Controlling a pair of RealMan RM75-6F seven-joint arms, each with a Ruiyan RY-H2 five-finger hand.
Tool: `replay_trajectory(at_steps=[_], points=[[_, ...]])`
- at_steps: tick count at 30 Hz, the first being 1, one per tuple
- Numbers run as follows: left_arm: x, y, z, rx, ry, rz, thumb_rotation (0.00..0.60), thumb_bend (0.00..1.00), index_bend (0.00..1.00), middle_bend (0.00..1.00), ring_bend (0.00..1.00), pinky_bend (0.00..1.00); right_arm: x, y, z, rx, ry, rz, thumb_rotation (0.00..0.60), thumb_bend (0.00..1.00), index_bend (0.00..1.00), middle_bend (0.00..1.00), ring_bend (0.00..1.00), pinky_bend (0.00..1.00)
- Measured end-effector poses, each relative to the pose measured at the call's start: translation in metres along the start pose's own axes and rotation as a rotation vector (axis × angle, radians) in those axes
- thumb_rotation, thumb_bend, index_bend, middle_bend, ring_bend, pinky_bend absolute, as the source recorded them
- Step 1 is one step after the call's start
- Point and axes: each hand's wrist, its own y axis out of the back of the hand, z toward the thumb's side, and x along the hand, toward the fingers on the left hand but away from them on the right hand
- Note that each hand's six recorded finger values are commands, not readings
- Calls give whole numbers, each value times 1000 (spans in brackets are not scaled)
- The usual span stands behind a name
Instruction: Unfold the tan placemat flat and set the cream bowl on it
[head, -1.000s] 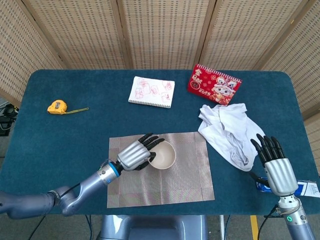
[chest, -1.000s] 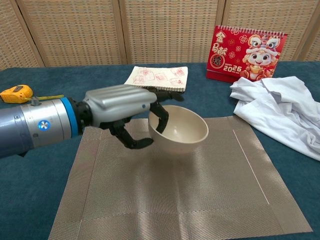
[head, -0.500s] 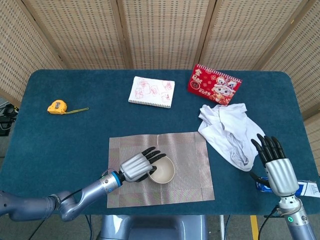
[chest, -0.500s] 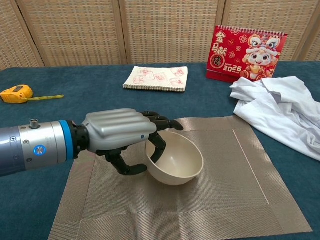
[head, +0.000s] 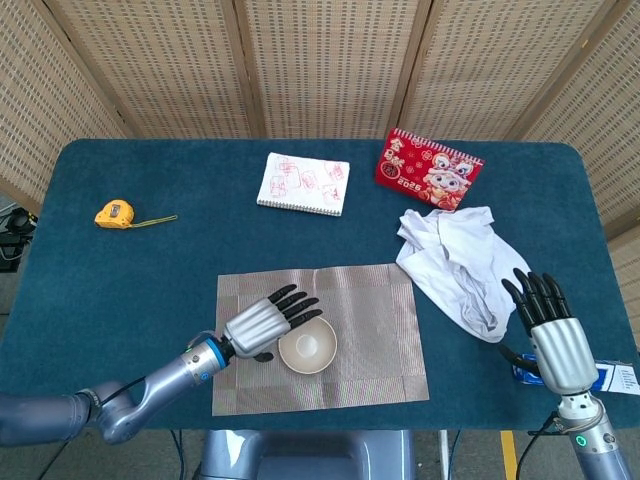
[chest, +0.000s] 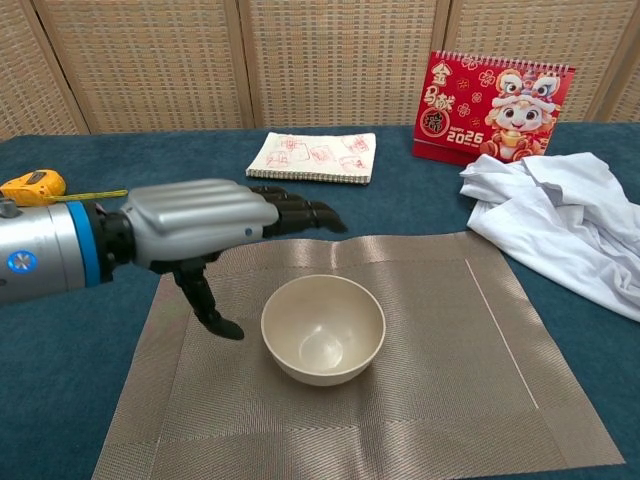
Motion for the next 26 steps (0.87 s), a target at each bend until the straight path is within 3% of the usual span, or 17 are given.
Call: replay_trajectory(at_steps=[5,12,14,21,26], points=[[-25,29,-21,11,65,87,600,0,0,0,0,0,2,4,2,-1,1,-8,600,0,53,0,0,0],[-79,55,-56,37,239,169,600,0,0,0,0,0,4,8,5,0,3,-14,600,0,54,0,0,0],[-95,56,-64,17,304,190,600,0,0,0,0,0,5,10,5,4,5,-18,600,0,54,0,0,0],[-181,42,-94,-108,671,252,600,0,0,0,0,0,8,16,4,16,-10,-23,600,0,49,0,0,0],[-232,24,-100,-154,836,251,600,0,0,0,0,0,9,19,-1,40,-33,-23,600,0,48,0,0,0]])
